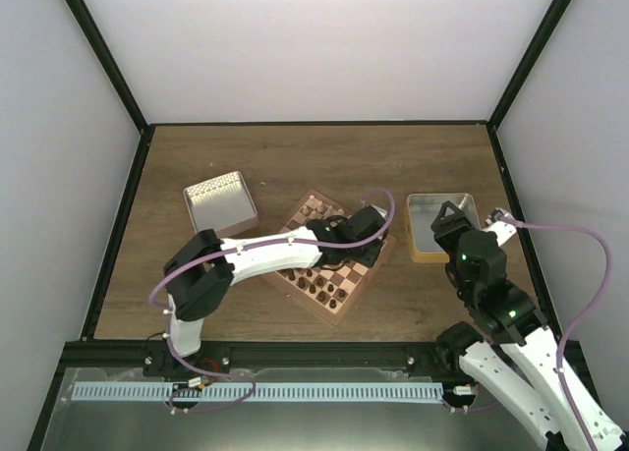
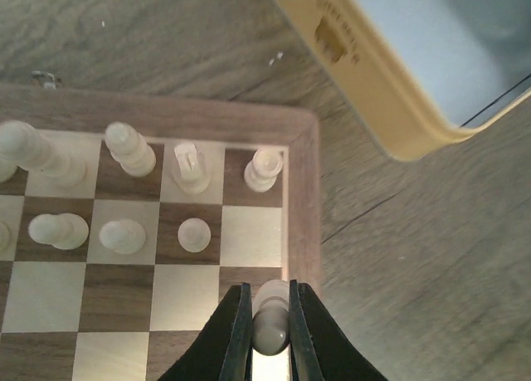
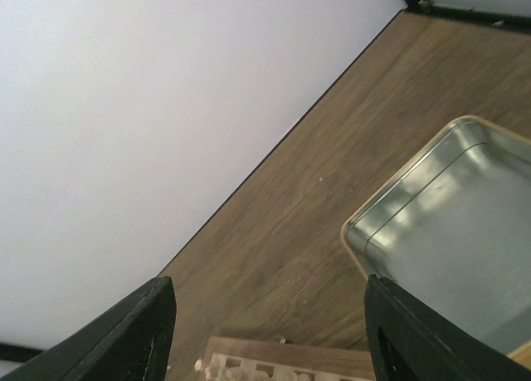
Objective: Set up the chess pieces on the board
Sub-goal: Place the chess piece on the chessboard.
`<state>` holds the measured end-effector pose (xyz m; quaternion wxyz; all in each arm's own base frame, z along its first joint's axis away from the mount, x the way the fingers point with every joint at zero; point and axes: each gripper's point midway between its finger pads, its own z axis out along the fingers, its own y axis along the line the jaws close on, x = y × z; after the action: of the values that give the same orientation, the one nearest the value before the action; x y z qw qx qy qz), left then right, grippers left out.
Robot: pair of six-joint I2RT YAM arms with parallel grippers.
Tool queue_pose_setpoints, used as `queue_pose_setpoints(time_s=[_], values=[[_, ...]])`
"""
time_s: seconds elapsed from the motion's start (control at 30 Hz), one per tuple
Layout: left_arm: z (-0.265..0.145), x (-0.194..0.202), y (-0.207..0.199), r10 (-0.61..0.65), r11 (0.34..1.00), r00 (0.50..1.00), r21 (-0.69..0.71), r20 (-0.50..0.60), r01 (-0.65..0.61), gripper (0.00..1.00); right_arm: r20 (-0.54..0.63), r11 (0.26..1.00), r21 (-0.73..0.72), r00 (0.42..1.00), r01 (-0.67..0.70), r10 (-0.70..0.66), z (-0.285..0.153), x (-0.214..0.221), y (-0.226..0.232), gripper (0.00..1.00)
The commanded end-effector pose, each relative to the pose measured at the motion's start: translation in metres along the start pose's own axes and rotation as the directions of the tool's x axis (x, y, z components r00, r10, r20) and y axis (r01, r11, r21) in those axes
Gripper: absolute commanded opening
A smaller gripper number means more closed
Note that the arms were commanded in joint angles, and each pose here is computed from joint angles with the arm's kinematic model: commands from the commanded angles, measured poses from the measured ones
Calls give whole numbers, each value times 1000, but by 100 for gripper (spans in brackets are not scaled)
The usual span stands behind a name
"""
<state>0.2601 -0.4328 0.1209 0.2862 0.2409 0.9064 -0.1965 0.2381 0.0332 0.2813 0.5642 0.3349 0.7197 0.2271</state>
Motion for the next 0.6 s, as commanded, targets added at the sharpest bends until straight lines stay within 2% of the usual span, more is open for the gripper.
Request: queue_pose_setpoints(time_s=[0.0, 0.2, 0.57], values=[[12, 4, 9, 93, 989, 995, -116, -33, -97, 4, 121, 995, 99, 992, -35, 23, -15, -25, -25, 64], [36, 14, 10, 141, 980, 987, -130, -78, -150, 4, 107, 994, 99, 994, -36, 25, -14, -19, -29, 65], [55, 18, 1, 188, 975, 979, -105, -83, -196, 5, 71, 996, 89, 997, -18, 12, -7, -9, -27, 67]])
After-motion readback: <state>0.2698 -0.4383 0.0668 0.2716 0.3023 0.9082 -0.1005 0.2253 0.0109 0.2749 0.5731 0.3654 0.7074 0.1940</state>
